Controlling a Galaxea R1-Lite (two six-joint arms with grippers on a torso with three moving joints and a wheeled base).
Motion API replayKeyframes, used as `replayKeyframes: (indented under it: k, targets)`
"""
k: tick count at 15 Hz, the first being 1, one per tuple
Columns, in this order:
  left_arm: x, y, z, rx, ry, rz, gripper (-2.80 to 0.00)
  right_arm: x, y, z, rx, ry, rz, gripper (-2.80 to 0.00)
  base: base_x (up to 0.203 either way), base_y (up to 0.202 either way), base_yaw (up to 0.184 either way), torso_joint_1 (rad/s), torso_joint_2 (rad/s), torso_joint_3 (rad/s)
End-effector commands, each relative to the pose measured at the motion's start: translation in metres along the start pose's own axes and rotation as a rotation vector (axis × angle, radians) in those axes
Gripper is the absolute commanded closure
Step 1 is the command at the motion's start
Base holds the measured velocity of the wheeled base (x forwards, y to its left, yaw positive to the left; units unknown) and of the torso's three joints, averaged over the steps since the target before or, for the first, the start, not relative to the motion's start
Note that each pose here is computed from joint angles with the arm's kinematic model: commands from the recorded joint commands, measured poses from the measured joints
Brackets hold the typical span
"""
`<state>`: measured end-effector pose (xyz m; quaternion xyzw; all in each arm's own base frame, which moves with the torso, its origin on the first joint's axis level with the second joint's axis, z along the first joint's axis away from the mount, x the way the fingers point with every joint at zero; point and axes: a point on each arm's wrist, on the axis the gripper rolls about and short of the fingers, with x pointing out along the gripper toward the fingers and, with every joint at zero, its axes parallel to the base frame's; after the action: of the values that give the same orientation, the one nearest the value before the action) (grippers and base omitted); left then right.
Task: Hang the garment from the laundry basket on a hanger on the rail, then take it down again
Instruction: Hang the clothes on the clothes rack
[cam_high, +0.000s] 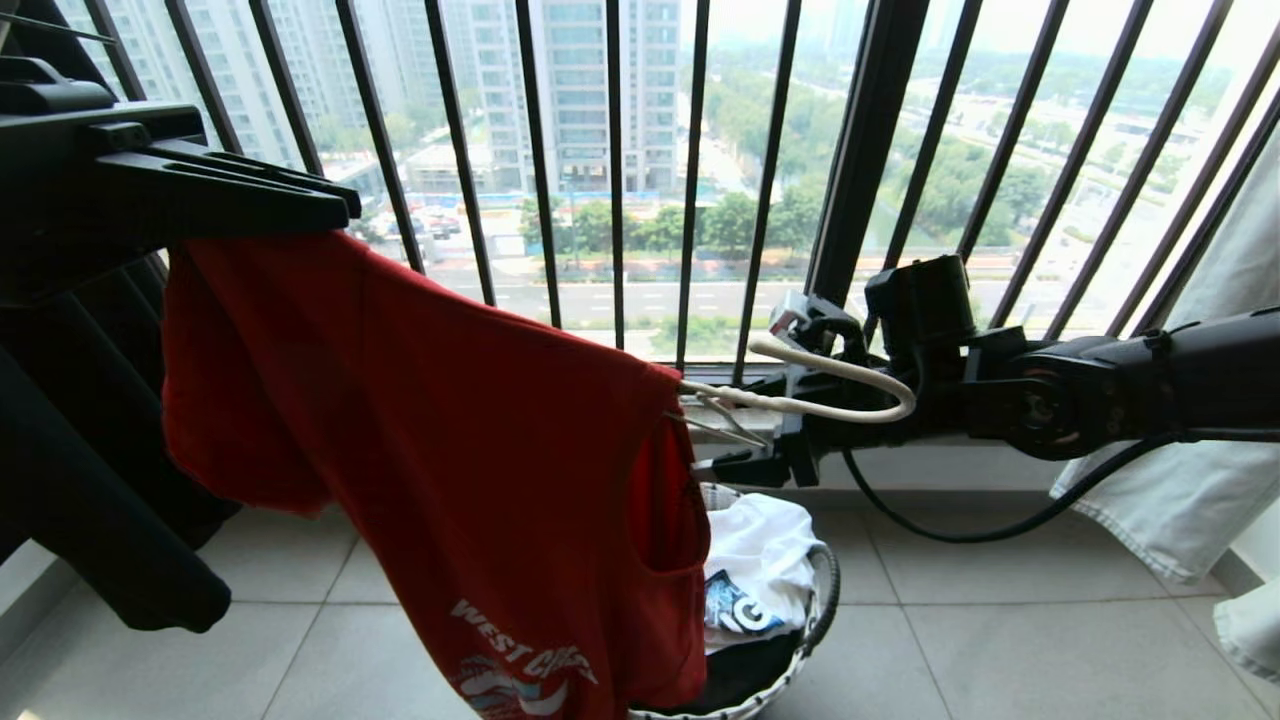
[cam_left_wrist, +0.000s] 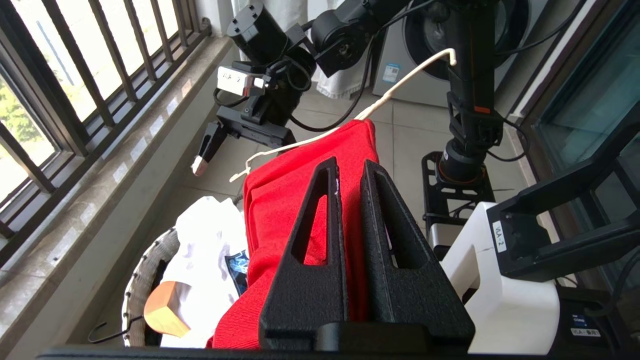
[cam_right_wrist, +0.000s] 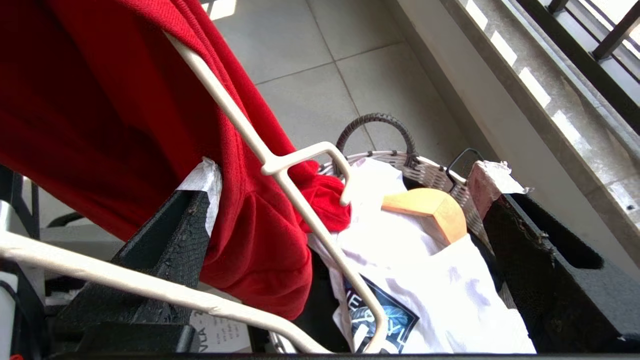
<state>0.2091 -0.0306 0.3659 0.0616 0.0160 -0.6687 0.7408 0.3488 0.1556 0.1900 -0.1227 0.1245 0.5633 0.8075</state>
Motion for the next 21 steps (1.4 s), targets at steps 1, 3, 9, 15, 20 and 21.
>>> replayKeyframes:
  k: [1,3,9,15,20,21]
  targets:
    - [0.000,0.000,-0.001,-0.003,-0.004,-0.006,0.00,0.005,-0.002,-0.004,-0.002,0.003,0.001,-2.80,0.000,0.000,0.000,0.000,0.00,0.000]
    - [0.000,0.000,-0.002,-0.007,-0.003,-0.006,0.00,0.004,-0.001,-0.003,-0.009,-0.005,-0.005,0.00,0.000,0.000,0.000,0.000,0.00,0.000]
    - [0.001,0.001,-0.005,-0.024,0.000,-0.007,0.00,-0.012,0.014,0.009,0.000,0.005,0.005,0.00,0.000,0.000,0.000,0.000,0.00,0.000]
    - [0.001,0.000,-0.008,-0.027,0.003,-0.007,0.00,-0.020,0.021,0.014,-0.004,0.003,0.003,0.00,0.000,0.000,0.000,0.000,0.00,0.000]
    - [0.002,0.003,-0.012,-0.037,0.007,-0.007,0.00,-0.019,0.035,0.017,-0.009,0.007,0.033,0.00,0.000,0.000,0.000,0.000,0.00,0.000]
    - [0.002,0.004,-0.013,-0.036,0.009,-0.008,0.00,-0.018,0.037,0.016,-0.007,0.010,0.038,0.00,0.000,0.000,0.000,0.000,0.00,0.000]
